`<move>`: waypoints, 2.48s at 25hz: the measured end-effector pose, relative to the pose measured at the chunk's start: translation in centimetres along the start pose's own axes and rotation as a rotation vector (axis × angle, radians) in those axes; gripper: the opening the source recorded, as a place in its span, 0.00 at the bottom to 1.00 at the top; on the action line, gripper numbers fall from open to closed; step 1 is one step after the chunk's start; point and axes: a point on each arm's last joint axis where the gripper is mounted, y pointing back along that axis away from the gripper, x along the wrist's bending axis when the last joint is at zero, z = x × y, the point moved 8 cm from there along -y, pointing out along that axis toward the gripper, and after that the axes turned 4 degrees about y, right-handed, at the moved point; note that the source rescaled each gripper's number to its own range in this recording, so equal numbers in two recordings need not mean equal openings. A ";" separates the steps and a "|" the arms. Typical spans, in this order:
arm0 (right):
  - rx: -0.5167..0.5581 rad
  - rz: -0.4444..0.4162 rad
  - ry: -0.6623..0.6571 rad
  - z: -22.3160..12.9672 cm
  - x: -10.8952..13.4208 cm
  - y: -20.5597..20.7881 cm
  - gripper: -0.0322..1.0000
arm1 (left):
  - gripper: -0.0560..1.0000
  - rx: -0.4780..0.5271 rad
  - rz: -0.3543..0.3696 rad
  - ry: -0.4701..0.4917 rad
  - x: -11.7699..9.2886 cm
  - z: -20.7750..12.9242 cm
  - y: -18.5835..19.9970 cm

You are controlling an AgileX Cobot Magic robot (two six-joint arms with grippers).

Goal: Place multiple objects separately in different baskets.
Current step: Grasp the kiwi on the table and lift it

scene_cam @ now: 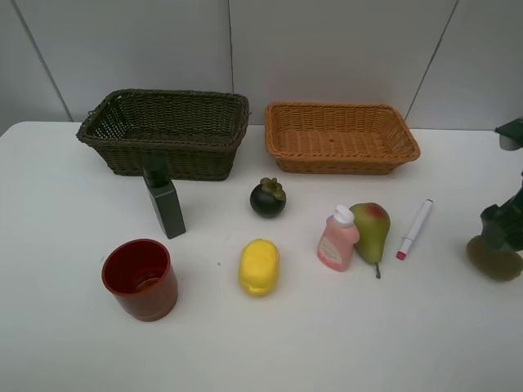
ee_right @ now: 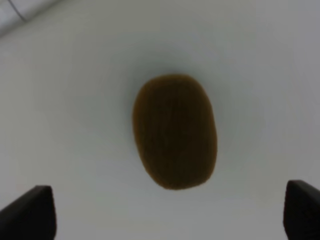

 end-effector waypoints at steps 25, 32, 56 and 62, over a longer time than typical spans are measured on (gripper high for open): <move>0.086 0.101 0.025 -0.4 -0.6 -8.0 0.98 | 0.94 0.000 0.000 0.000 0.0 0.0 0.0; 0.091 0.122 0.028 -0.2 -0.2 -9.7 0.98 | 0.94 0.000 0.000 0.000 0.0 0.0 0.0; 0.100 0.129 0.011 -0.5 -0.2 -10.0 0.53 | 0.94 0.000 0.000 0.000 0.0 0.0 0.0; 0.107 0.127 0.007 -0.3 -0.6 -9.8 0.53 | 0.94 0.000 0.000 0.000 0.0 0.0 0.0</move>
